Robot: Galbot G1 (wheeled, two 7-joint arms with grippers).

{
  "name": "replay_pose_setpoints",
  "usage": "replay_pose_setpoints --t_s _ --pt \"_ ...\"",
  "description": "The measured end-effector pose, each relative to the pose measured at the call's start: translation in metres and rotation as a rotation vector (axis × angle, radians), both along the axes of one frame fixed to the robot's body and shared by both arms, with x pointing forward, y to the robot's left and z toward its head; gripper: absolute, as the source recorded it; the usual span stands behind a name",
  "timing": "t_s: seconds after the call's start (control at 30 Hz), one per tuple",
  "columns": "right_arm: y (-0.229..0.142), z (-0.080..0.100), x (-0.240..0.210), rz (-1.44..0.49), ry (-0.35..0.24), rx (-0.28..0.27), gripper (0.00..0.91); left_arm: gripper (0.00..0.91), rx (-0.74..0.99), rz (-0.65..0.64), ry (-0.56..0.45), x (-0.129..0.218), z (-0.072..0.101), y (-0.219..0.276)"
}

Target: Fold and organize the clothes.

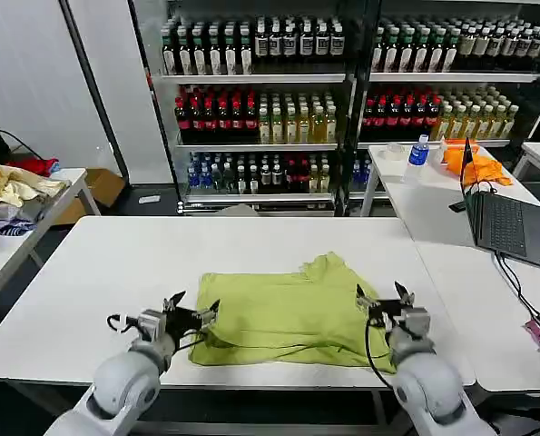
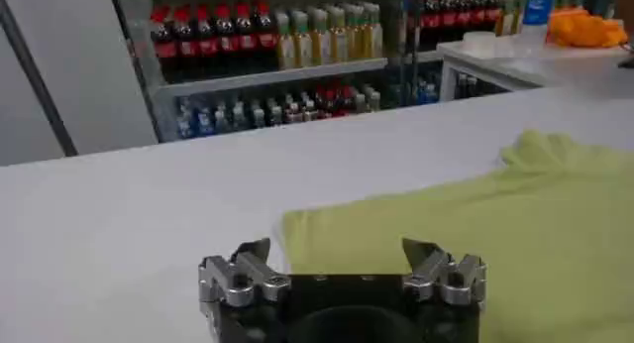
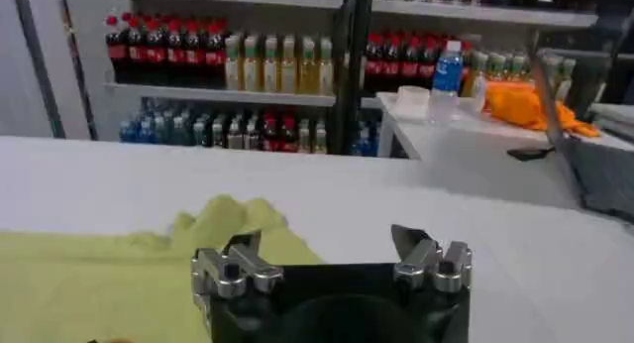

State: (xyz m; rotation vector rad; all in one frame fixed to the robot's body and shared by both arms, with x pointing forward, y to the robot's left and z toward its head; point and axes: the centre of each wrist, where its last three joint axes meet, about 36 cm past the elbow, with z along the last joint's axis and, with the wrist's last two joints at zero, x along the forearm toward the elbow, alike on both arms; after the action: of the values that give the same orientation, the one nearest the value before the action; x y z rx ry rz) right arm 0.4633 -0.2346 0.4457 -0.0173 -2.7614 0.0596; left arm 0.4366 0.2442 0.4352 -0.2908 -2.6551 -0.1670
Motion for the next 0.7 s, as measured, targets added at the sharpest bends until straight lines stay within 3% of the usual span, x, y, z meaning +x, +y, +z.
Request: replay_pose_setpoints --t_s 0.4,0.7 --pt "0.014 -0.023 0.088 -0.017 0.099 0.027 0.907 0.907 0.02 0.032 0.022 0.073 -0.013 -0.014" --pt "0.03 -0.028 0.135 -0.016 0.154 0.064 0.907 0.907 0.034 0.046 0.063 0.098 -0.027 -0.019"
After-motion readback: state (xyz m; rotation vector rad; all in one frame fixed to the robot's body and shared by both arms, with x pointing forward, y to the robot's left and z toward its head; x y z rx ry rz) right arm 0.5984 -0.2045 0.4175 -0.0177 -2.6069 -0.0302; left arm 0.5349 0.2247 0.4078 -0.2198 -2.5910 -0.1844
